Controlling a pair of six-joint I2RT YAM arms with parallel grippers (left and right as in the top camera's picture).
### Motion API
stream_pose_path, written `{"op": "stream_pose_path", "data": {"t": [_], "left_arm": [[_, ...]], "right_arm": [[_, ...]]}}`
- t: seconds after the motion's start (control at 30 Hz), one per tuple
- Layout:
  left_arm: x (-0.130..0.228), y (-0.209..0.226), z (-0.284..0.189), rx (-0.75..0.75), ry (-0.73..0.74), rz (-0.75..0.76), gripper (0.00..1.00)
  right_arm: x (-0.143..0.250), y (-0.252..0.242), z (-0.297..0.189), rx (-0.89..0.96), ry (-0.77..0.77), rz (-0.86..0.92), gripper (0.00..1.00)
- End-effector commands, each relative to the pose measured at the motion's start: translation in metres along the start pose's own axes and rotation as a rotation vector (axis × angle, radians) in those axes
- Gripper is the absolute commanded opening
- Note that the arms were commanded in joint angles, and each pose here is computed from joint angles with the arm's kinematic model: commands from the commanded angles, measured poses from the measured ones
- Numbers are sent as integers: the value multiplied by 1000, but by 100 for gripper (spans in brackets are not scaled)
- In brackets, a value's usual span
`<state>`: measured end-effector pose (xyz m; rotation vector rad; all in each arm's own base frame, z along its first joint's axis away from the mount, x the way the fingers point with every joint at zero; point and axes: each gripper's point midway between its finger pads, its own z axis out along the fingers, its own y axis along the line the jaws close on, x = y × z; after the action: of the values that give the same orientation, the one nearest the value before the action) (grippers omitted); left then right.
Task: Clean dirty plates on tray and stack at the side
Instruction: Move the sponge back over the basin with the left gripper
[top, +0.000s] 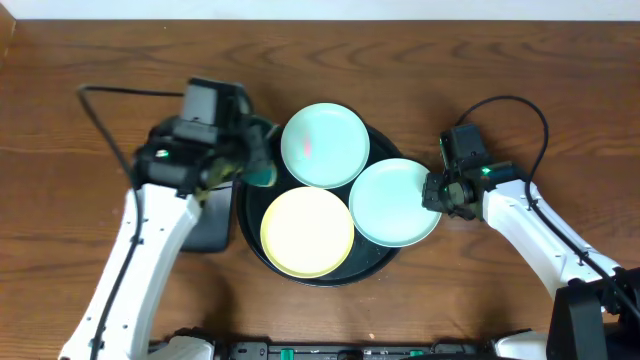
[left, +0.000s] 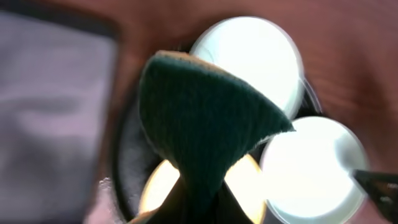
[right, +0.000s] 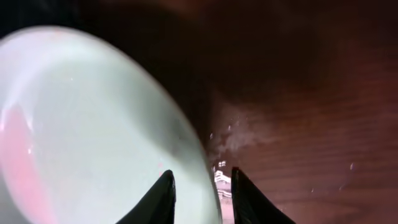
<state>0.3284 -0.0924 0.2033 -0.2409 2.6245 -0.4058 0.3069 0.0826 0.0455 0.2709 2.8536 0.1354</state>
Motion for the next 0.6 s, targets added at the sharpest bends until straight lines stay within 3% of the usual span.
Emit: {"op": "stream_pose_path", "data": {"t": [0.0,0.2,0.37,0.57], "left_arm": [[-4,39,-20,-73,-4,-11,7],[5,76,-26,-161,46,-60,8],[7,107,-33,-308,44,-82,7],[13,110,-32,-318,68,-86,7]], "right_arm": [[-5,-5,6,34,-36,-24,24],[-1,-7,9,34,-34,-31,9],[-1,-7,9,35,-34,-30,13],[-1,-8,10,37,-35,-30,17]]}}
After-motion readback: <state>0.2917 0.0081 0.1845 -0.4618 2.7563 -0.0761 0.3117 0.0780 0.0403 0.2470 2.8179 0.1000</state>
